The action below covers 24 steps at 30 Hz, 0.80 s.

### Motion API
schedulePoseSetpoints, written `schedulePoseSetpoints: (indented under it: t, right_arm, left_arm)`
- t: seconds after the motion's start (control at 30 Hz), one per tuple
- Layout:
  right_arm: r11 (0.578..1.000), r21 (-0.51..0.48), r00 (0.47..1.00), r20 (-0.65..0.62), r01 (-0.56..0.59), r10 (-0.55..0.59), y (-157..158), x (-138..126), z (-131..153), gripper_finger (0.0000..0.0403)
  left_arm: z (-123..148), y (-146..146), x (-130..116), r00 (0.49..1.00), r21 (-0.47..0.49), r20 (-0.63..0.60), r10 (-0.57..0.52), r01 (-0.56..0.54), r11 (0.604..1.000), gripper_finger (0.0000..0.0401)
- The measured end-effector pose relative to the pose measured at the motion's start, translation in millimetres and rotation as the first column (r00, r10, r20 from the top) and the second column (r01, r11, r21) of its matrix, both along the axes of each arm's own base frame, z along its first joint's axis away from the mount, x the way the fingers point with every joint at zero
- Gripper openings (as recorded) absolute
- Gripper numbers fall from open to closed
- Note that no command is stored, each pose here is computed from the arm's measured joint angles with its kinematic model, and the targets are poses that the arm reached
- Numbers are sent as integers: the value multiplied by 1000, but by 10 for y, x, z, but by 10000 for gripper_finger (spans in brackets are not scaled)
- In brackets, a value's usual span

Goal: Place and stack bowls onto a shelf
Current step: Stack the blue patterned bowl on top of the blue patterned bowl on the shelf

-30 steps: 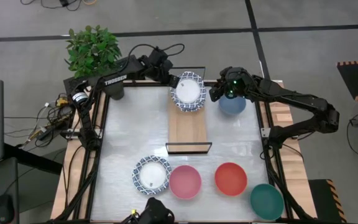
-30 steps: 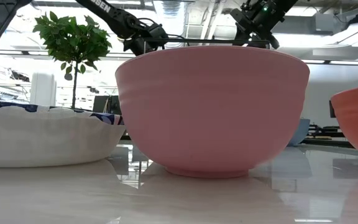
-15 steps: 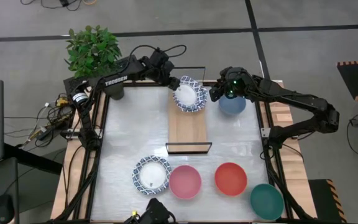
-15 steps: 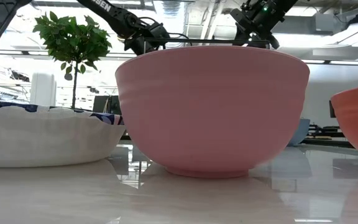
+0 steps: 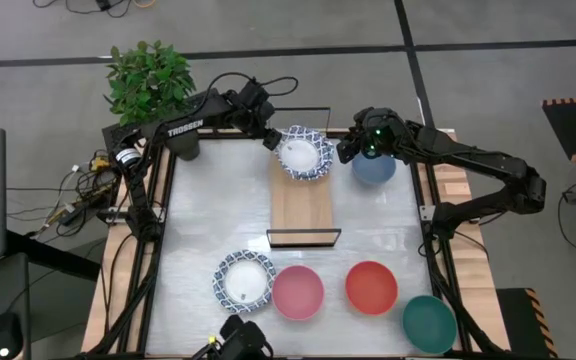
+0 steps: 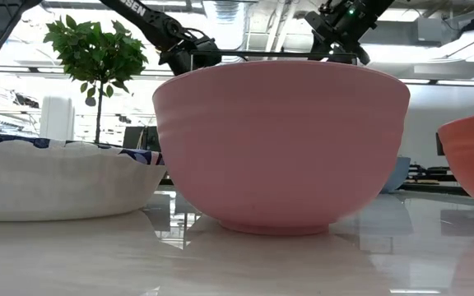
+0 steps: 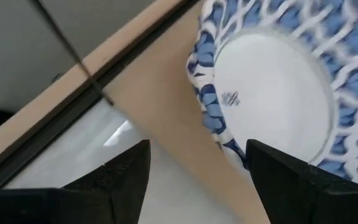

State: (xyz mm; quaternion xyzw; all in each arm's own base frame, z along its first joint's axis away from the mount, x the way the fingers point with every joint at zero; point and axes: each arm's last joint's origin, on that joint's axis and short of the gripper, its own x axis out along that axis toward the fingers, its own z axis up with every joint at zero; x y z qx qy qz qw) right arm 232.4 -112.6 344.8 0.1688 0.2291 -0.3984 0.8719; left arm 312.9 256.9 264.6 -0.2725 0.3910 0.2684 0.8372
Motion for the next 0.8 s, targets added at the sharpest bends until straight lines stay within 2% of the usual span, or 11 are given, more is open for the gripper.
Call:
schedulePoseSetpoints:
  t: [0.2,0.4,0.67,0.8]
  right_arm:
    - [1000,1,1000,-3,0,0,1,-1,-3,228]
    - [1000,11,1000,-28,1,-1,4,-16,-24,228]
    - [1000,28,998,-64,2,-1,7,-21,-150,228]
    - [1000,29,998,-67,2,0,7,-20,-165,228]
  left_arm:
    - [-22,-37,-61,996,-4,-83,-18,18,1000,248]
    - [130,-67,-65,999,48,-27,-28,29,998,247]
    - [57,-149,-6,997,60,-59,-51,55,997,229]
    - [91,-200,-18,992,14,-26,-120,120,993,223]
